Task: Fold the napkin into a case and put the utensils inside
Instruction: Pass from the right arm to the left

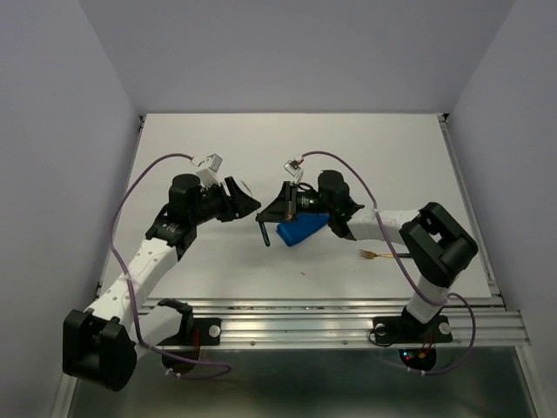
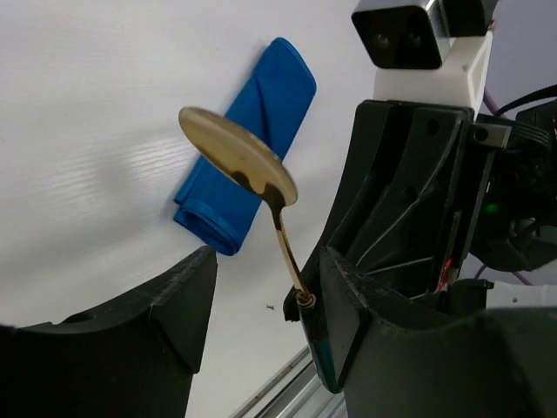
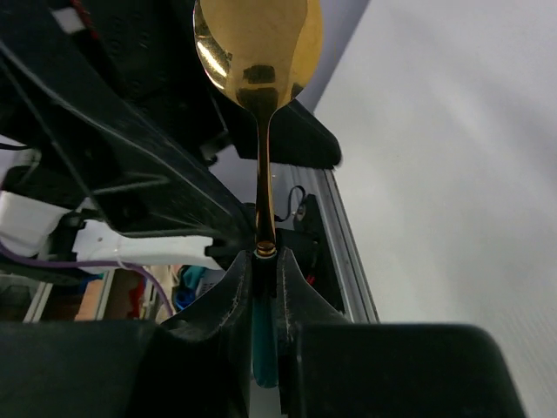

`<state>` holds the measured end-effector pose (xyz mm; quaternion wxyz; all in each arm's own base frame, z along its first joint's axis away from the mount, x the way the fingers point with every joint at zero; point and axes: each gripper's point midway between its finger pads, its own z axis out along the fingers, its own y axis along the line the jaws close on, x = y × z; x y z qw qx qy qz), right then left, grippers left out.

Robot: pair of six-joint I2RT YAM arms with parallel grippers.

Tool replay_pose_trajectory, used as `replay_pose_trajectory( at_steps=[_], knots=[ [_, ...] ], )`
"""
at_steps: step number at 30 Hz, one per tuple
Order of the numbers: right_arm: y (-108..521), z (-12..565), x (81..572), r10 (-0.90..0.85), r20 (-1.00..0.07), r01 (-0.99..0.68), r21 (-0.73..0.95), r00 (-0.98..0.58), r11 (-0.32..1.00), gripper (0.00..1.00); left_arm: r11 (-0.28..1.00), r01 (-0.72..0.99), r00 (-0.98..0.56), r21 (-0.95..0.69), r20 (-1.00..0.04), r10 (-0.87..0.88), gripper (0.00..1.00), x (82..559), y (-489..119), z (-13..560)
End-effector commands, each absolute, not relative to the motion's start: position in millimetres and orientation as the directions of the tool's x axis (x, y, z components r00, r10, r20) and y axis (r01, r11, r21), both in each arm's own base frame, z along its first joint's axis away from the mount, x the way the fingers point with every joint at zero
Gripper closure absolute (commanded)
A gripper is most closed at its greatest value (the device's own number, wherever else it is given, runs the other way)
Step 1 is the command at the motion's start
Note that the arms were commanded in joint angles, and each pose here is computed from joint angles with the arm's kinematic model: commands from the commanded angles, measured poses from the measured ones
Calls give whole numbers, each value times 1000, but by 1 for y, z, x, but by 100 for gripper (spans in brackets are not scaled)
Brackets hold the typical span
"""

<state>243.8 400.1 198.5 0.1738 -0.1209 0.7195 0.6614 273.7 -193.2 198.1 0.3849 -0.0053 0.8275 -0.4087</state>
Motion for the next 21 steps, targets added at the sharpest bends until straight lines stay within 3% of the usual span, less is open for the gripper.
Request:
replay_pose_trajectory(
  at_steps=[1,11,12,15,19,21],
  knots=[
    [398,249,234,59,-473,-476,869,-879,-136,99,543,413,-685,-732,-642,-344,39,264,-207,223],
    [397,247,231,51,-444,-446,879,-894,-168,99,460,425,-699,-779,-606,-381,59,261,-213,226],
    [398,242,230,44,-428,-428,886,-903,-179,99,448,425,-707,-786,-598,-377,79,261,-215,225],
    [399,239,232,42,-424,-424,889,-905,-174,99,454,421,-703,-785,-599,-383,95,263,-214,227],
    [400,228,235,40,-421,-422,897,-906,-131,98,492,398,-691,-775,-606,-395,100,268,-209,227],
    [400,218,240,53,-422,-425,903,-905,-70,86,516,386,-684,-765,-612,-397,100,271,-205,227]
  ],
)
